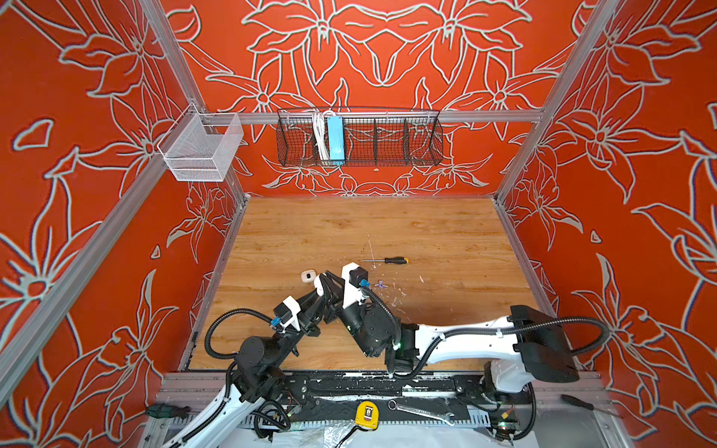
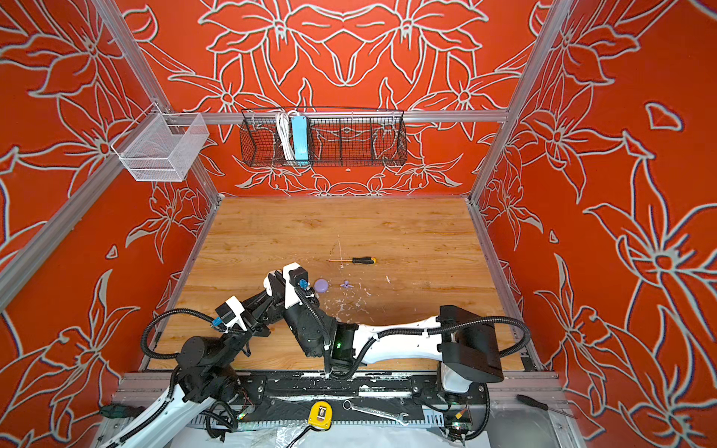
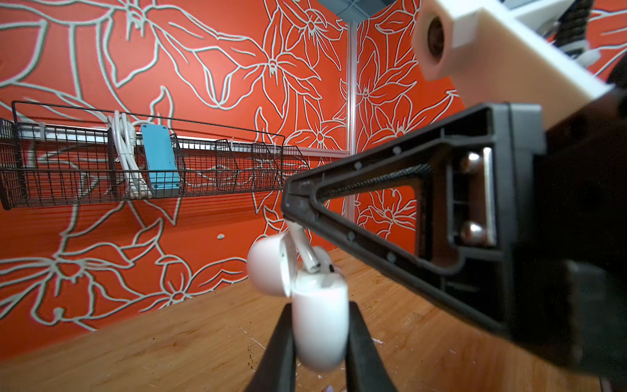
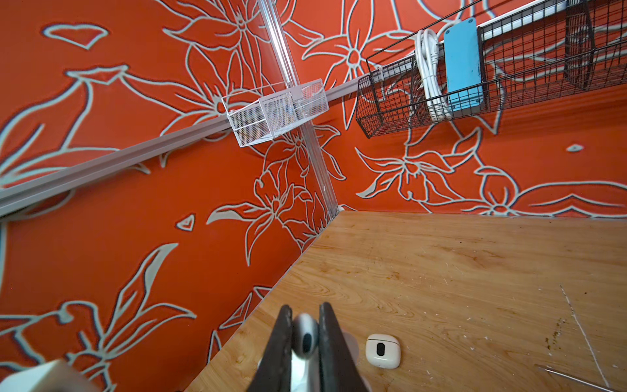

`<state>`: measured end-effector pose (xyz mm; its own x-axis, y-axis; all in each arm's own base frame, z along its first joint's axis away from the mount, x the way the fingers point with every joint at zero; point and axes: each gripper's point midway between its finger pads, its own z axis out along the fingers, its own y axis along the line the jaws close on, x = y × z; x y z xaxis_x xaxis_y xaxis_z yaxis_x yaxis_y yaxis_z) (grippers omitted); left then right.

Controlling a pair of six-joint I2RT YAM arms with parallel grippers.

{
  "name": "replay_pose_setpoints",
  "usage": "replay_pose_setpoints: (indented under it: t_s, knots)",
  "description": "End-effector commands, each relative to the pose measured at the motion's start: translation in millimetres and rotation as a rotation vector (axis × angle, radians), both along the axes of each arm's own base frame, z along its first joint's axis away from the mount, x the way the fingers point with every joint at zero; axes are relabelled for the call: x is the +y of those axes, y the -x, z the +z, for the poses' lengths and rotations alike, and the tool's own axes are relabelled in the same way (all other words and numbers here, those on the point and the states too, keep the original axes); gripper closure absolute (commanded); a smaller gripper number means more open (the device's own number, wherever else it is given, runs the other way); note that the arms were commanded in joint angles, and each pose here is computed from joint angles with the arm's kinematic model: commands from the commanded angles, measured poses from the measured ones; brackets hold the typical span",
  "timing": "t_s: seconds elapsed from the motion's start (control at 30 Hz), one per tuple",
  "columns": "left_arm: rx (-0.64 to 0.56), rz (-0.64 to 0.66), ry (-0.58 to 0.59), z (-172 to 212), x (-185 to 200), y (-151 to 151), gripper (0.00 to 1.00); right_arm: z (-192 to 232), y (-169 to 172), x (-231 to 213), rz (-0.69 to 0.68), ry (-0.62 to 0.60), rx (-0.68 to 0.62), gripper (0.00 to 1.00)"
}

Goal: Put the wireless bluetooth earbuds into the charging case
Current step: 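Lower the earbud stem-first into the open case held by the left gripper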

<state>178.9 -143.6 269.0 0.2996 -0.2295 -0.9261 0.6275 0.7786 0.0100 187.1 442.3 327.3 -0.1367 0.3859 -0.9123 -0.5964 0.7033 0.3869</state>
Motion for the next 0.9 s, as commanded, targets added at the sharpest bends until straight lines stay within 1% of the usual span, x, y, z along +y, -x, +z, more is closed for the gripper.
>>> replay_pose_setpoints:
  t_s: [0.0, 0.17, 0.37, 0.6, 0.87]
  knots:
    - [0.029, 0.018, -0.014, -22, 0, -6, 1.00, -6, 1, 2, 0.013, -0.016, -0.004, 0.90]
    - [0.026, 0.019, -0.007, -20, 0, -6, 1.00, -16, -1, 2, -0.005, 0.003, -0.008, 0.92]
    - [0.033, 0.024, 0.003, -20, 2, -6, 1.00, -25, 2, 9, 0.015, 0.009, -0.007, 0.94]
    - [0.054, 0.049, 0.015, -21, 6, -10, 1.00, -33, 11, 8, 0.012, 0.017, -0.015, 0.95]
    - [0.059, 0.056, 0.018, -21, 7, -11, 1.00, -40, 13, -2, -0.047, 0.035, -0.025, 0.96]
